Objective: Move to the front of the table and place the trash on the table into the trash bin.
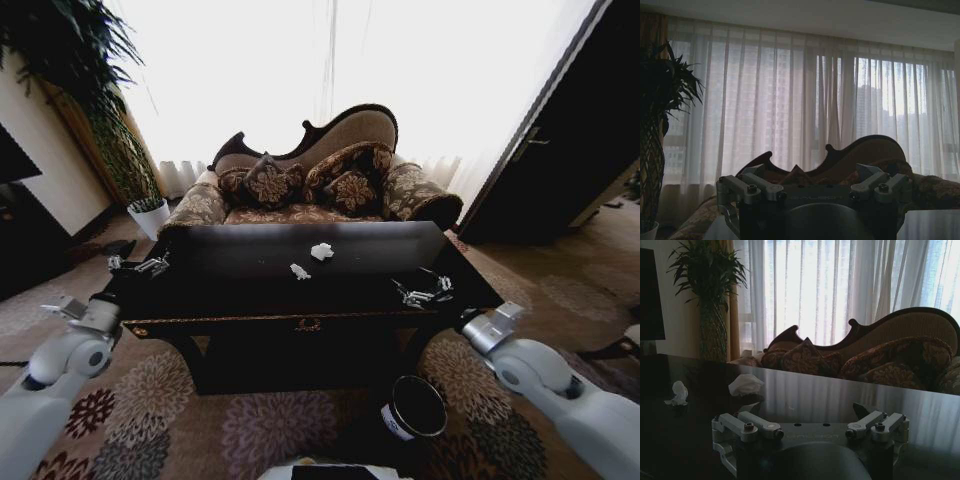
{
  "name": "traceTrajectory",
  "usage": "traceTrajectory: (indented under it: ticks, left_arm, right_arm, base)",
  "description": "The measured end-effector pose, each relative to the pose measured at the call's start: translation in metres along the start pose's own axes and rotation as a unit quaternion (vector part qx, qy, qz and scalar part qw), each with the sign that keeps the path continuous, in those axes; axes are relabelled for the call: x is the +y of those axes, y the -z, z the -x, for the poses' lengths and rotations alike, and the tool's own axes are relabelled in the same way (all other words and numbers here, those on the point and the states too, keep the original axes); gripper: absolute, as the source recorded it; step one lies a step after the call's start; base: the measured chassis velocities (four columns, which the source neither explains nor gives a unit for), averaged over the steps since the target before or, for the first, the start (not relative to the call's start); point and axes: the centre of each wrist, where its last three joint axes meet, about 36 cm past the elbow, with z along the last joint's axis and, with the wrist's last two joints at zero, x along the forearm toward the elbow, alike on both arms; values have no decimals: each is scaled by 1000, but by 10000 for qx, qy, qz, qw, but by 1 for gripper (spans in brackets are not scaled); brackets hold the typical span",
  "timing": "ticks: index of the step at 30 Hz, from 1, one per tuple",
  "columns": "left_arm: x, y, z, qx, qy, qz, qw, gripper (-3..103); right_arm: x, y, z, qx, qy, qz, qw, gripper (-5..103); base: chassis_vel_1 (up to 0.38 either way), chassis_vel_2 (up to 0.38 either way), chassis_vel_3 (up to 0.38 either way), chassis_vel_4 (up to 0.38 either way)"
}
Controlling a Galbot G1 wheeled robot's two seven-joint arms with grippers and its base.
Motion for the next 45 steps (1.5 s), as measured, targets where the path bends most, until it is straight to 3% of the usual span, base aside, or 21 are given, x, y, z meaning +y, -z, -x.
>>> traceTrajectory:
  ticks: [4,10,21,28,45]
  left_arm:
    - [0,0,0,-1,-1,0,10000,100]
    - [0,0,0,-1,-4,0,10000,100]
    - [0,0,0,0,0,0,10000,100]
    - [0,0,0,0,-2,0,10000,100]
    - [0,0,0,0,-2,0,10000,100]
  right_arm:
    - [-12,-3,40,20,63,48,10000,100]
    - [-10,1,86,13,293,40,9996,100]
    - [8,-4,147,207,764,-108,9968,100]
    - [19,15,199,134,1015,-321,9942,100]
    - [56,-8,248,371,1450,-425,9878,100]
  base:
    - [0,0,0,0]
    - [0,0,0,0]
    - [0,0,0,0]
    - [0,0,0,0]
    - [0,0,0,0]
